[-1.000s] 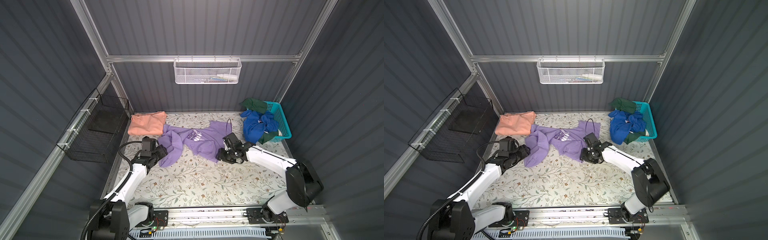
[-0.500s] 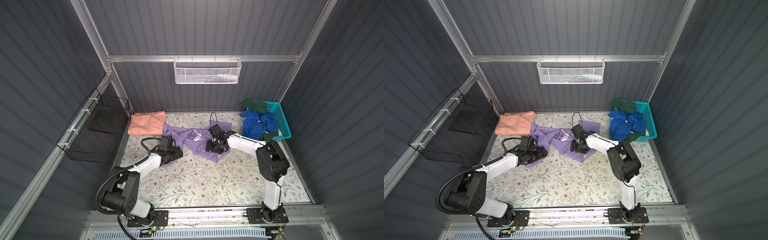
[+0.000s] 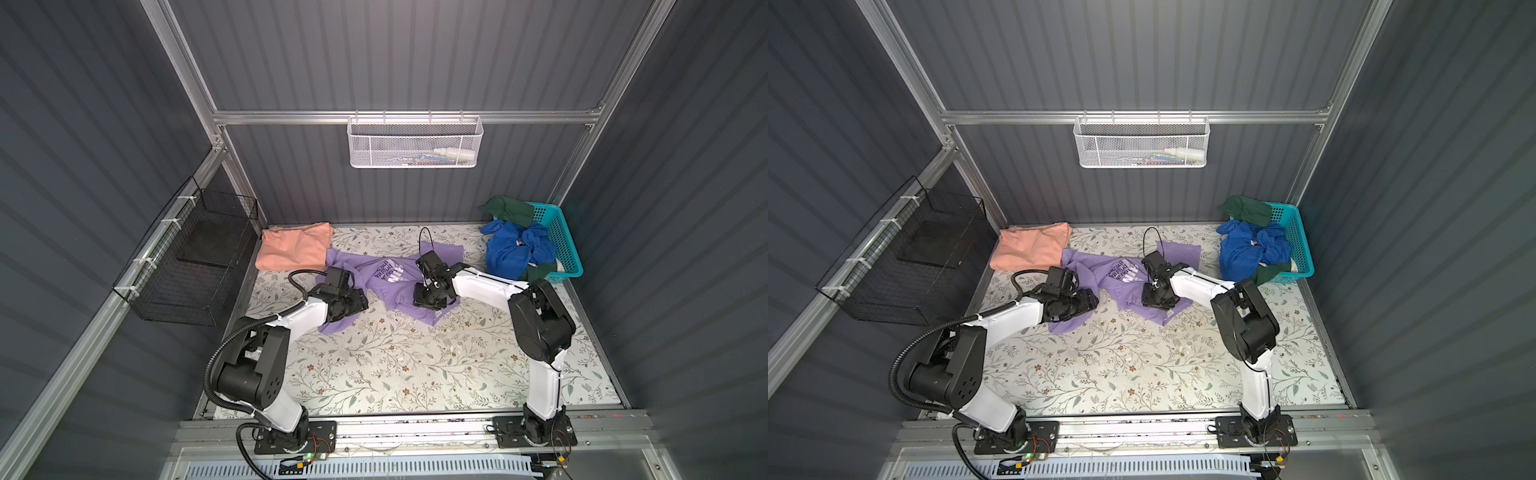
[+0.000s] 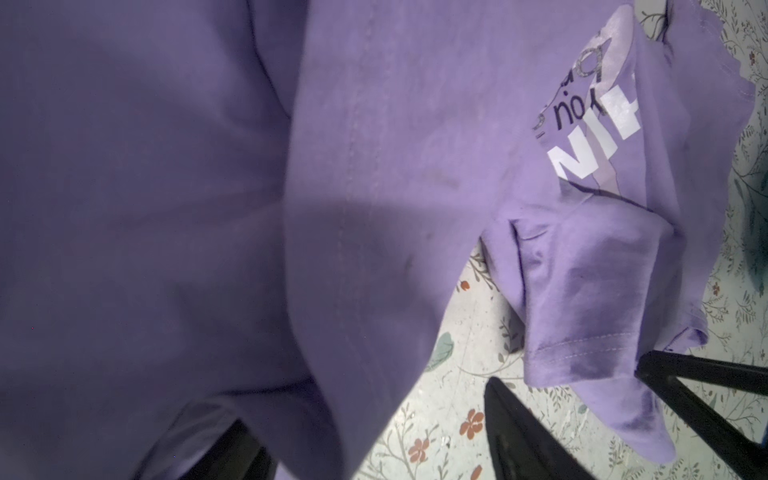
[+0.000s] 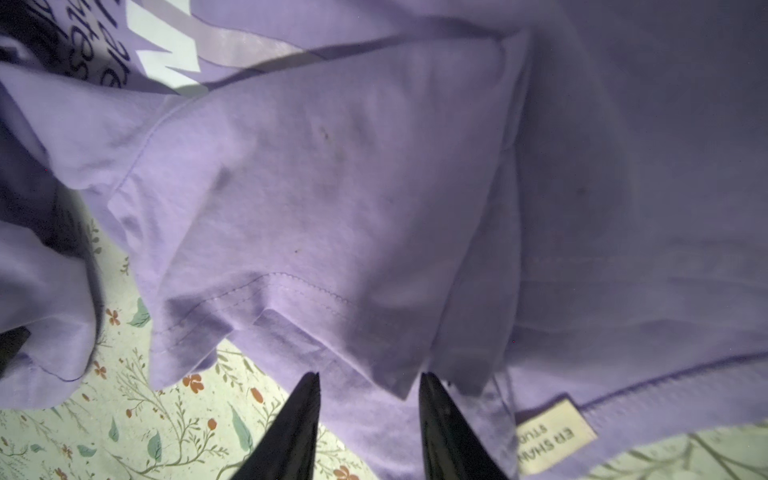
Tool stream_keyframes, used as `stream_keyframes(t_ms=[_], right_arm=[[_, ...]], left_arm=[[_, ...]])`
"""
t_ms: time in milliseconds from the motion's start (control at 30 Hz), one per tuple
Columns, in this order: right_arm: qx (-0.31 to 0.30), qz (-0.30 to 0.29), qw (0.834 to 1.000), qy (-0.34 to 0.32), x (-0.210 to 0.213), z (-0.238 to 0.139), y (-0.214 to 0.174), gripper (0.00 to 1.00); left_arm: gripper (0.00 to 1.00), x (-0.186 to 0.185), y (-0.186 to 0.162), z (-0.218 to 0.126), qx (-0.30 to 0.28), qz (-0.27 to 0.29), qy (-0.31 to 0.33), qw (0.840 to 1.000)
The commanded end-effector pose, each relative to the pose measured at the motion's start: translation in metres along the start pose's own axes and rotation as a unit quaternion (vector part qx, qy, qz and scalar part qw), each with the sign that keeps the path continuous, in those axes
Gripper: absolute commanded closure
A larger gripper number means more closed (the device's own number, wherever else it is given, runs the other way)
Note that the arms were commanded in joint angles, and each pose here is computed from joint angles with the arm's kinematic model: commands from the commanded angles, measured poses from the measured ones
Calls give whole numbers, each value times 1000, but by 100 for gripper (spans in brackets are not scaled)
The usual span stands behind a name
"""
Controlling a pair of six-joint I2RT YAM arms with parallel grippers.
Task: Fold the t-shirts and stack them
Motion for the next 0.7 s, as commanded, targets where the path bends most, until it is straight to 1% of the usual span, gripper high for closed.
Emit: stream_keyframes(t_ms=[0,100,200,267,400,467,600,667], right_arm=[[14,5,1000,-13,-2,1,-6,57],[14,8,1000,-15,-3,0,-8,57],[13,11,1000,-1,0,5,-7,57],[19,11,1000,3,1,8,-6,59],[14,9,1000,1,3,9,-1,68],[12,9,1000,2,3,8,0,74],[9,6,1000,-9,1,7,2,88],[4,1,1000,-22,-1,3,4,100]], left_arm=[[25,-8,6,-5,-7,15,-9,1000],[25,-7,6,-6,-10,17,-8,1000],[25,-7,7,-5,-12,17,-7,1000],[25,-6,7,-4,-10,18,-4,1000],[25,-5,6,-3,-8,19,-2,1000],[26,-5,7,-5,-10,19,-1,1000],[26,-2,6,-6,-13,18,6,1000],[27,0,6,-6,-14,18,10,1000]])
Point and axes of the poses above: each gripper's point midway between its finger pads, its own z axis out along the fingers, its own x axis along the line the jaws close on, y = z × x, the point moved 4 cm from there along -z, back along the fingers, and after that the axes turned 15 degrees about -z, right-handed, at the moved point
